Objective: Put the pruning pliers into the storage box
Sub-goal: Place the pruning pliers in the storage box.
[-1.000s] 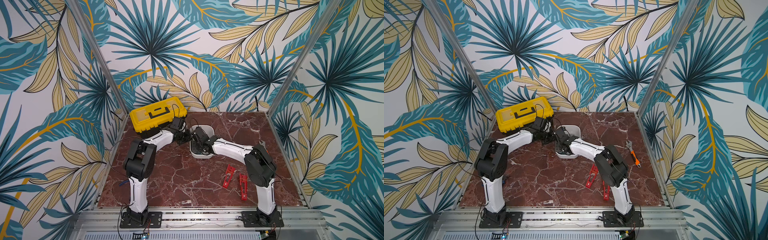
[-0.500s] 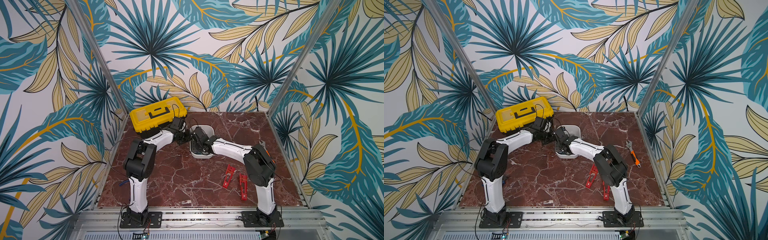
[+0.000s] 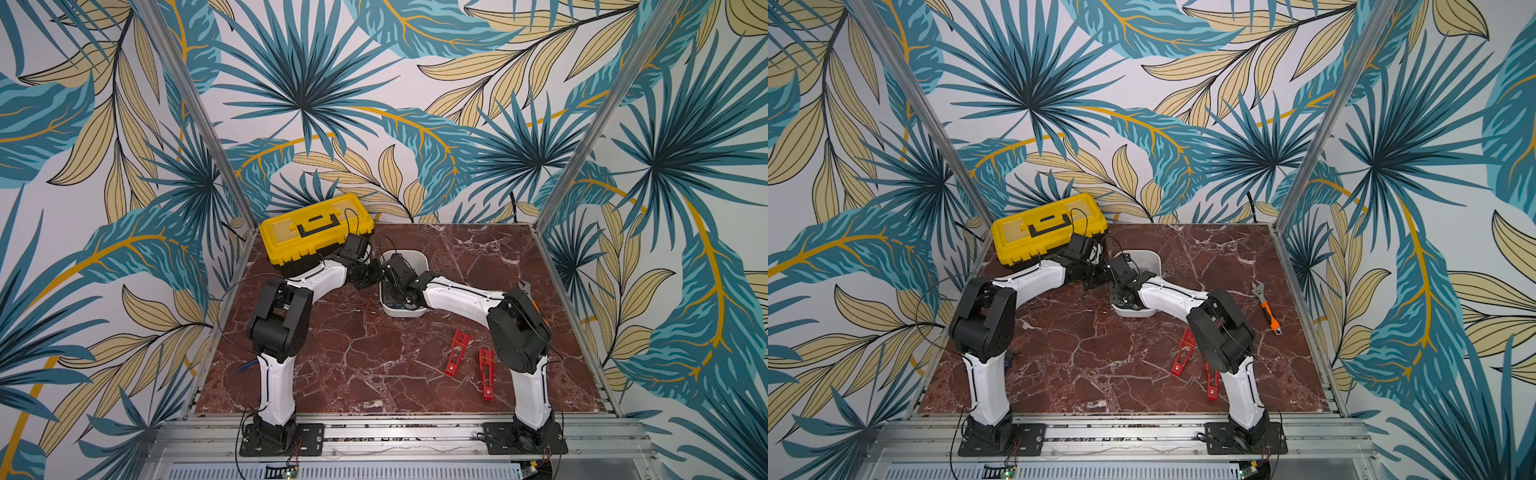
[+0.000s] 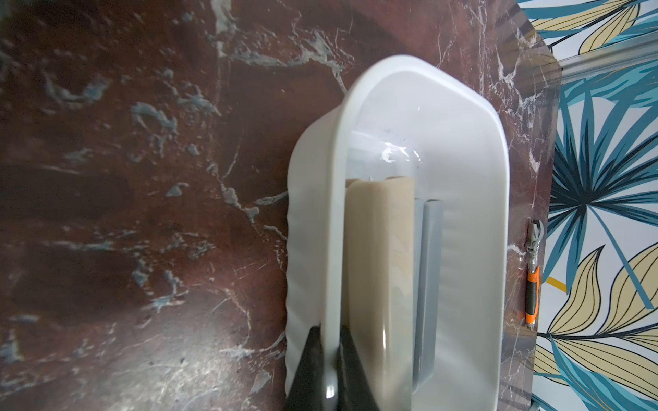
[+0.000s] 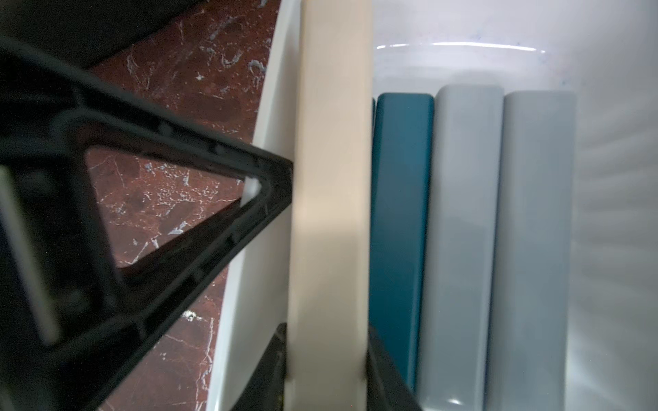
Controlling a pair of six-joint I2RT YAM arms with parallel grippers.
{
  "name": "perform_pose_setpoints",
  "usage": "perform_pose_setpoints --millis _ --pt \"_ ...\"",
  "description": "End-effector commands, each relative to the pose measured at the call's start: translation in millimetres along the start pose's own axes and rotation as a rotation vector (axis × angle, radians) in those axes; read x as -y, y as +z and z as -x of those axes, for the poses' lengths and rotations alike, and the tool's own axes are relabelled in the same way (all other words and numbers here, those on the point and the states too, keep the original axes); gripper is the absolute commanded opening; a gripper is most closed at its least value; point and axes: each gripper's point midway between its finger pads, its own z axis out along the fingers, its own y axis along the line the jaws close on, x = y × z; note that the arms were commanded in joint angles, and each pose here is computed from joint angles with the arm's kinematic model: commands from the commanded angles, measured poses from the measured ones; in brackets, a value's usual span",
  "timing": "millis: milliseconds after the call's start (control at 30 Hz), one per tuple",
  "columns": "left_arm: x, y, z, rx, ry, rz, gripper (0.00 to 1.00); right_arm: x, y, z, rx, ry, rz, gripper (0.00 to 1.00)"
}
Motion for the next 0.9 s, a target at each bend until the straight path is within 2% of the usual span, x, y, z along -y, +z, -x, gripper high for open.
perform_pose_setpoints --millis 0,67,867 --pt "35.5 -11.0 17.3 0.057 0.038 -0.126 0.00 -6.1 0.6 -4.0 -0.008 -0.027 0.006 0.38" --pt "35.7 -11.2 18.2 0.059 0.039 -0.128 0.00 -6.3 -1.1 -2.4 -0.005 -0.029 0.009 0.40" --pt "38.5 -11.8 18.3 0.059 0.042 -0.129 0.00 -5.2 -36.9 20.8 0.076 -0.058 0.002 0.44"
